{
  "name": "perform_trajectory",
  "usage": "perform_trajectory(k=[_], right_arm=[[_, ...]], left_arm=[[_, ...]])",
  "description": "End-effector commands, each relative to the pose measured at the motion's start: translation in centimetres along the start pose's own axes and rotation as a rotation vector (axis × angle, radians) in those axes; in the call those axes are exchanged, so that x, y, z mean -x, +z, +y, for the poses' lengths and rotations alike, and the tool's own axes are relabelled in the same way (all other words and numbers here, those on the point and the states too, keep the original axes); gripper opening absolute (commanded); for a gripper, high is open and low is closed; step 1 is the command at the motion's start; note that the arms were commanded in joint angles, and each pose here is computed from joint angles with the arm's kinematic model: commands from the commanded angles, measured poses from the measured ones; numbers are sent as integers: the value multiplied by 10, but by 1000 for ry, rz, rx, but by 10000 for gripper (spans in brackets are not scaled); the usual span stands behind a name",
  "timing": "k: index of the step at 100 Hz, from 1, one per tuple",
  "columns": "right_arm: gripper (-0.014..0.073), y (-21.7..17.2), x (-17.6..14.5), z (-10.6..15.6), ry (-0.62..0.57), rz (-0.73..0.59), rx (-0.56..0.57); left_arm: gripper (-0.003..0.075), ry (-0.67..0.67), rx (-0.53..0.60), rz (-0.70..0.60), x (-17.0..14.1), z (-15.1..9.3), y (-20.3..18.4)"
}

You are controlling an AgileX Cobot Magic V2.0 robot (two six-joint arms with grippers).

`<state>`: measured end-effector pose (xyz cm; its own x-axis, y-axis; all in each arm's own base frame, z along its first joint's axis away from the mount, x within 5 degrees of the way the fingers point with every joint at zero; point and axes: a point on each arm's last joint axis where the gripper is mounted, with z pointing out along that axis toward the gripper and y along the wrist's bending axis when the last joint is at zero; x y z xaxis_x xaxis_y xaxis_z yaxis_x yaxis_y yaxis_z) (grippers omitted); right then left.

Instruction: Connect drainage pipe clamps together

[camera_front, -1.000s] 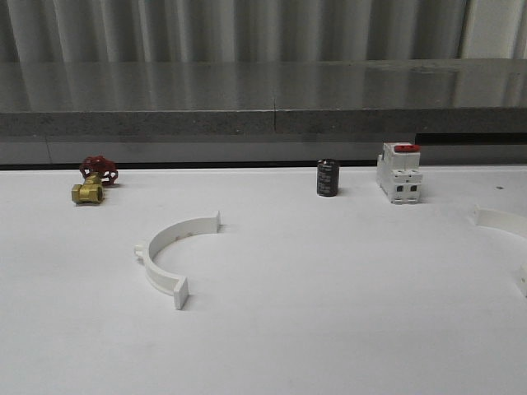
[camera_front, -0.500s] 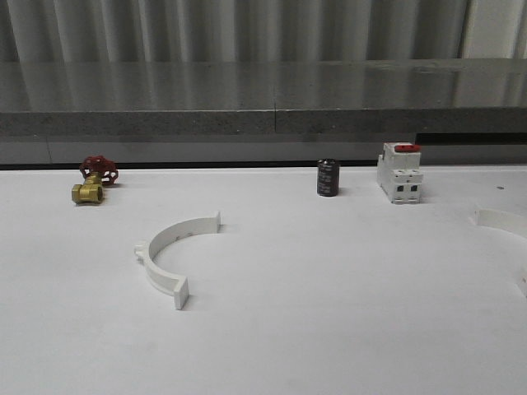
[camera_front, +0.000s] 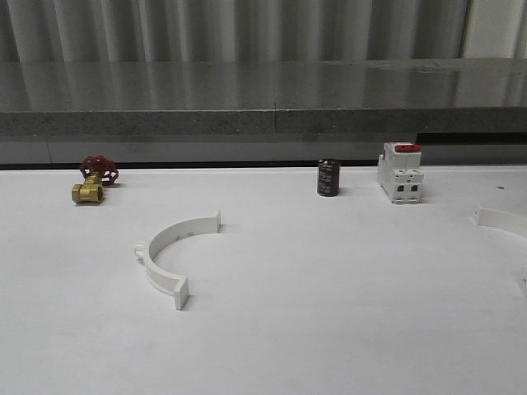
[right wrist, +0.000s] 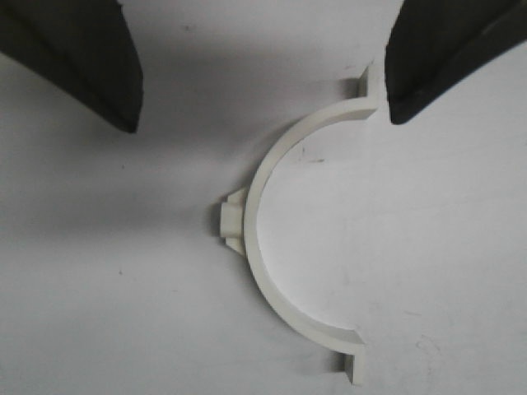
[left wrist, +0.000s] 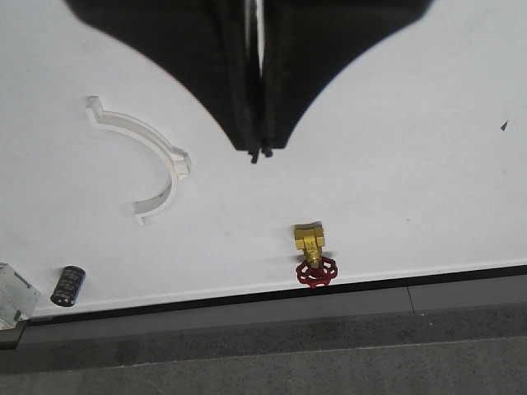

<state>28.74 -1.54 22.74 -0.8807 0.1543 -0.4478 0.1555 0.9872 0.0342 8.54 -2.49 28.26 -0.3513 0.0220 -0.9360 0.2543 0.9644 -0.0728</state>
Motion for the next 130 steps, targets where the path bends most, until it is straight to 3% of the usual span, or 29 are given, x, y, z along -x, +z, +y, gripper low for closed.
perform_trajectory(k=[1,31,63,110,118,130], right_arm=[[600,2,23,0,-50,-56,-6],[600,36,43,2,-74,4,-13],[549,57,39,-1,-68,59,-20],[543,80,35,-1,-67,93,-20],[494,82,34,0,-55,98,-13],[328,82,34,1,-38,100,-4]], left_arm=[[-20,-3,-4,-94,15,-1,-3],[-20,-3,-4,-94,15,-1,-3],[-20,-3,-4,-94,15,-1,-3],[-20,-3,-4,-94,15,-1,-3],[-20,-3,-4,-94,15,-1,-3],[-20,-3,-4,-94,15,-1,-3]])
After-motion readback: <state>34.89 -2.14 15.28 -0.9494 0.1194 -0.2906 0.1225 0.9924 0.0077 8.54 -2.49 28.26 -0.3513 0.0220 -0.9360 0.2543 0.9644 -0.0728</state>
